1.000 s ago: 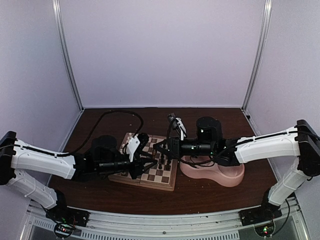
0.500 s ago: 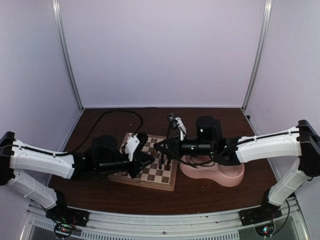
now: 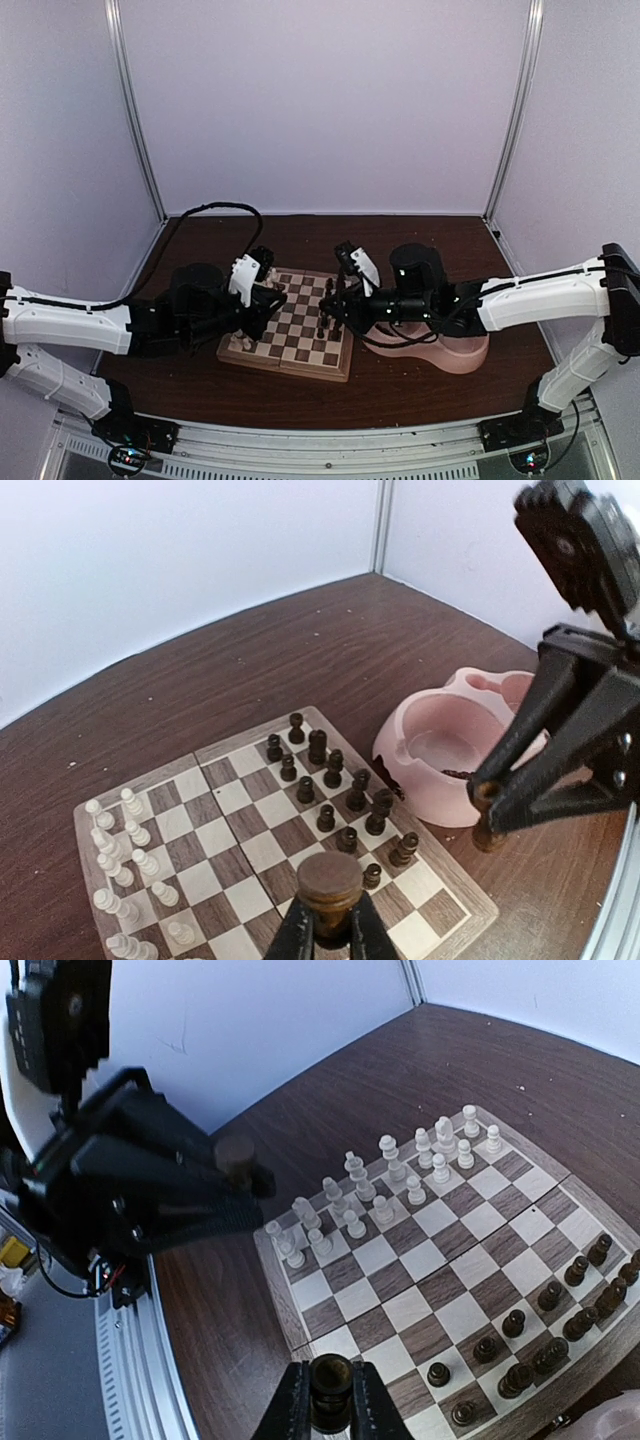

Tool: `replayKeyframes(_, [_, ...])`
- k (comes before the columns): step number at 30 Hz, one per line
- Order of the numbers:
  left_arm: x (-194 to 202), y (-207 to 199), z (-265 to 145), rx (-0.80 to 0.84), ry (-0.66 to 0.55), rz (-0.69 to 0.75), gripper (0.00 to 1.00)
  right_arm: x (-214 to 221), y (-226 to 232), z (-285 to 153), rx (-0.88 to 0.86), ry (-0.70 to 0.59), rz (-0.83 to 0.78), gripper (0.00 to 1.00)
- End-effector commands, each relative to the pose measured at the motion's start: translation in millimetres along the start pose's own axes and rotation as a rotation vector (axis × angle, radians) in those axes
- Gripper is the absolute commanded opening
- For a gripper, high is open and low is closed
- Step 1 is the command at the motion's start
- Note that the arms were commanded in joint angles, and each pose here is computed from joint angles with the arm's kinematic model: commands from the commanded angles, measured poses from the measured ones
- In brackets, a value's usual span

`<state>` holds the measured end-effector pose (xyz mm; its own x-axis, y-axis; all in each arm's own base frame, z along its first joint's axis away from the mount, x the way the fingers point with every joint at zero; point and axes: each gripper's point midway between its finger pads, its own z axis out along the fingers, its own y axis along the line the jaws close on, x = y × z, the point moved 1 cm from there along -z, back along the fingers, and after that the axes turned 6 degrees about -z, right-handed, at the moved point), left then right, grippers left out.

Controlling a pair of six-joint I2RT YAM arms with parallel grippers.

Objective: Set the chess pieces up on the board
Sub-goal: Place the rook on the chessboard.

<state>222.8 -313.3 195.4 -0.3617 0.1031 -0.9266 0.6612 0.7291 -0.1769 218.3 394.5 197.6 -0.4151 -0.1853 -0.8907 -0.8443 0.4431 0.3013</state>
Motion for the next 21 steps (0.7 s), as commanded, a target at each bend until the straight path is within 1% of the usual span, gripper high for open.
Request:
replayKeyframes(1, [-11,22,-6,-0.099,-0.04,-0.062,0.03,23,0,14,0.034,0.056,-0.102,0.0])
replayKeyframes(5, [-12,29,-9,-0.116,-0.047,-0.088,0.03,43,4,30,0.095,0.102,-0.179,0.0])
replayKeyframes(9, [-13,32,-13,-0.121,-0.053,-0.104,0.03,66,6,54,0.095,0.169,-0.19,0.0])
replayKeyframes(14, [-14,30,-15,-0.108,-0.055,-0.108,0.03,76,11,76,0.095,0.209,-0.21,0.0])
replayKeyframes(21, [-12,29,-14,-0.099,-0.048,-0.101,0.02,84,5,86,0.142,0.256,-0.244,0.0])
